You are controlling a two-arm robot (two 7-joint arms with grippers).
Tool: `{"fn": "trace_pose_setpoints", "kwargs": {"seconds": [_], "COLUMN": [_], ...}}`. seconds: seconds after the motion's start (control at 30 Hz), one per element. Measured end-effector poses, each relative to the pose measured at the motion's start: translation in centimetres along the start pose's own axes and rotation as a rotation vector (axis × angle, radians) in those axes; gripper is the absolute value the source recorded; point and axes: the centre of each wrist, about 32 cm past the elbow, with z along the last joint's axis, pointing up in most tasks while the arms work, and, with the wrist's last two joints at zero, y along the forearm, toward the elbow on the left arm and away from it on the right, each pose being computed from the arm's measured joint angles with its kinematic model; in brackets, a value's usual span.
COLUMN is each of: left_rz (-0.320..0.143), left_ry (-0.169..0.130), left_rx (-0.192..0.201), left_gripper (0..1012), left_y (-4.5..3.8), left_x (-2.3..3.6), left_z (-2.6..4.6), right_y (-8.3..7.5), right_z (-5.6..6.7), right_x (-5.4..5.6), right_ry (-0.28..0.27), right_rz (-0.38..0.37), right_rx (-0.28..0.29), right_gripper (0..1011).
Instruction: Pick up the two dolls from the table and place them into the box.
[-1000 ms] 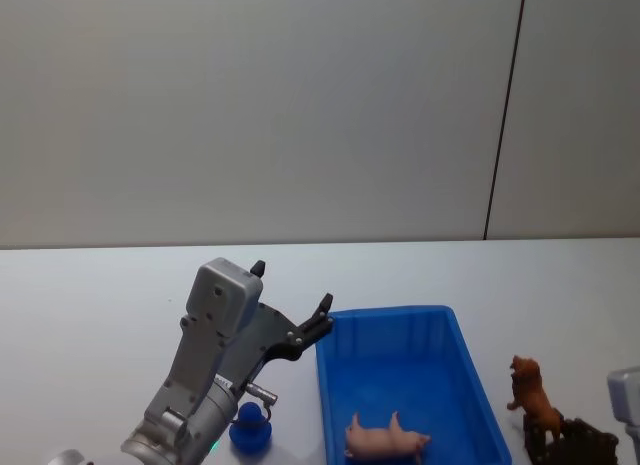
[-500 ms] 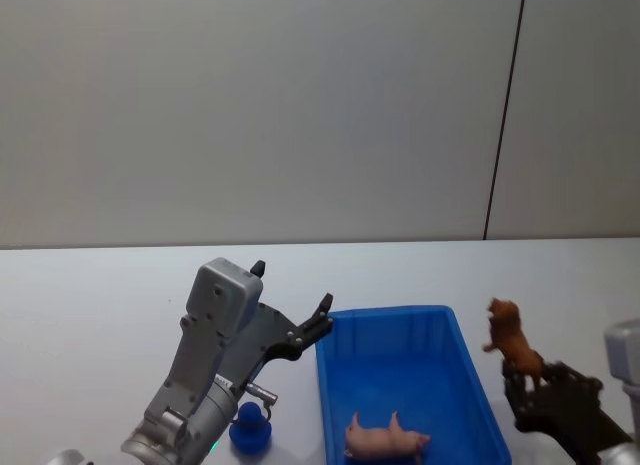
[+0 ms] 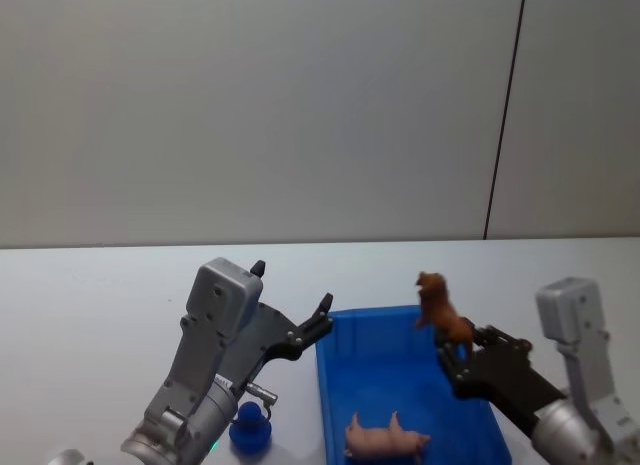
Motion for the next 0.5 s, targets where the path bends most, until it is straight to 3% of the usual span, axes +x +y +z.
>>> {"fn": "trace_pose_setpoints", "kwargs": {"seconds": [0.27, 0.5], "left_rz": [0.0, 0.0], "left_ry": [0.0, 0.0], "left_rx": [0.0, 0.0], "left_gripper": [1002, 1002], "left_y": [0.0, 0.0], "left_x": [0.0, 0.0], "left_z": [0.0, 0.0], "right_y": [2.2, 2.9], "right_z": [-0.1, -0.3], "right_x": [-0.1, -0.1], "right_ry": [-0.005, -0.014], "right_rz": [0.032, 0.016], "right_rx": [-0.015, -0.014], "right_gripper": [579, 798]}}
